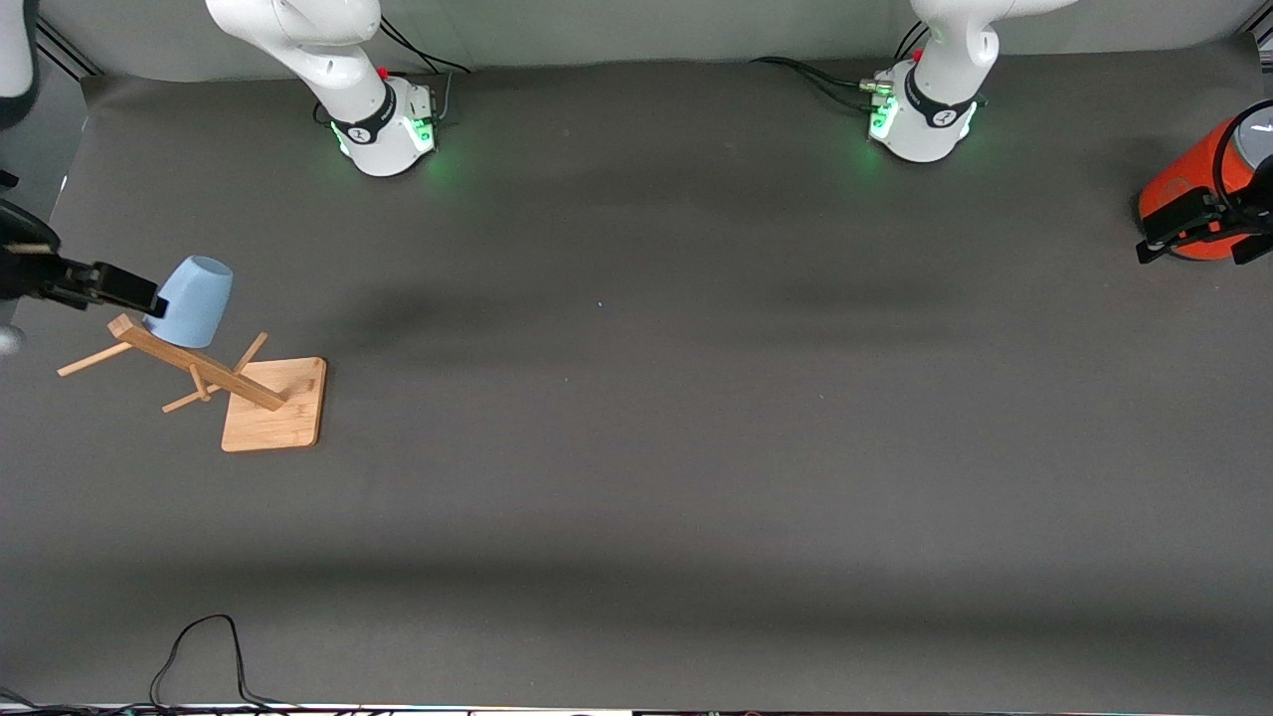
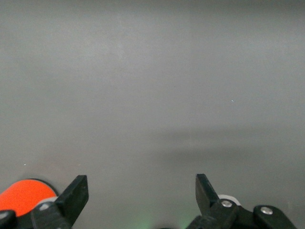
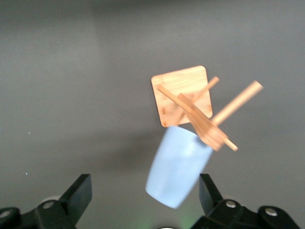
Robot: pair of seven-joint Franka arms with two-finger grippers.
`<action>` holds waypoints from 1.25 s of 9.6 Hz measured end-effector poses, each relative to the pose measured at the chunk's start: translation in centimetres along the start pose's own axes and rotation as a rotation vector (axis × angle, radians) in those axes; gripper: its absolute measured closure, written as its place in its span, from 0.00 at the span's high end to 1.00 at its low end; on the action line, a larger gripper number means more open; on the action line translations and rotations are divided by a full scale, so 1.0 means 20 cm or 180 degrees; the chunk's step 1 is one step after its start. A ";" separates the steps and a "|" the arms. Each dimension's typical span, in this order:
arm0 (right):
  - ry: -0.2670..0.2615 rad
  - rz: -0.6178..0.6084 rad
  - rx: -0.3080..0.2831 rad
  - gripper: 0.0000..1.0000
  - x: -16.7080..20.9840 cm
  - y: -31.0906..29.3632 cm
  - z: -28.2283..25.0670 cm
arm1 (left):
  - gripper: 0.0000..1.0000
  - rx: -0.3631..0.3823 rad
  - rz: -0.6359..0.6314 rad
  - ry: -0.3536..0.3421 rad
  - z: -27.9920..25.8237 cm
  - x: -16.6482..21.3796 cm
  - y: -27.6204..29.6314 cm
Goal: Rotate and upright cup with both arms
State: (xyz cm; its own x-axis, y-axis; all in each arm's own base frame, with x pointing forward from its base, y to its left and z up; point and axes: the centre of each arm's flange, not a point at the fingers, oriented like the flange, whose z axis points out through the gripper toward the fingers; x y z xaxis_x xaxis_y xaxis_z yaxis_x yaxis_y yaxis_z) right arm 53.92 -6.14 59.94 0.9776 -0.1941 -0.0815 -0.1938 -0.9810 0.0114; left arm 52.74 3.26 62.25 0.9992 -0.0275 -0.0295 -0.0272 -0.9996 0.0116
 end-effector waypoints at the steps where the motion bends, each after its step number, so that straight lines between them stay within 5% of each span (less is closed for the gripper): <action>1: 0.0040 0.0085 0.0017 1.00 -0.07 0.09 -0.01 | 1.00 0.0000 -0.0001 0.0001 0.00 0.00 0.00; 4: 0.0098 0.0182 0.0058 1.00 -0.25 0.18 0.01 | 1.00 -0.0001 -0.0002 0.0002 0.00 0.00 0.00; 9: 0.0024 0.1195 0.0059 1.00 -0.22 0.18 0.10 | 1.00 -0.0001 -0.0002 0.0003 0.00 0.00 0.00; 12: -0.0049 0.1335 0.0056 1.00 -0.16 0.19 0.19 | 1.00 -0.0001 -0.0003 -0.0001 0.00 0.00 0.00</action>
State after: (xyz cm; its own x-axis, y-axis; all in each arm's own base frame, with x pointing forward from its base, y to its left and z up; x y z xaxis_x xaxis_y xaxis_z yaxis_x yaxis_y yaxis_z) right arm 49.74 -9.15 56.39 0.8124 -0.5764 -0.0884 -0.5762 -0.8167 0.0298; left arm 52.74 3.30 62.28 0.9992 -0.0268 -0.0297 -0.0264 -0.9996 0.0119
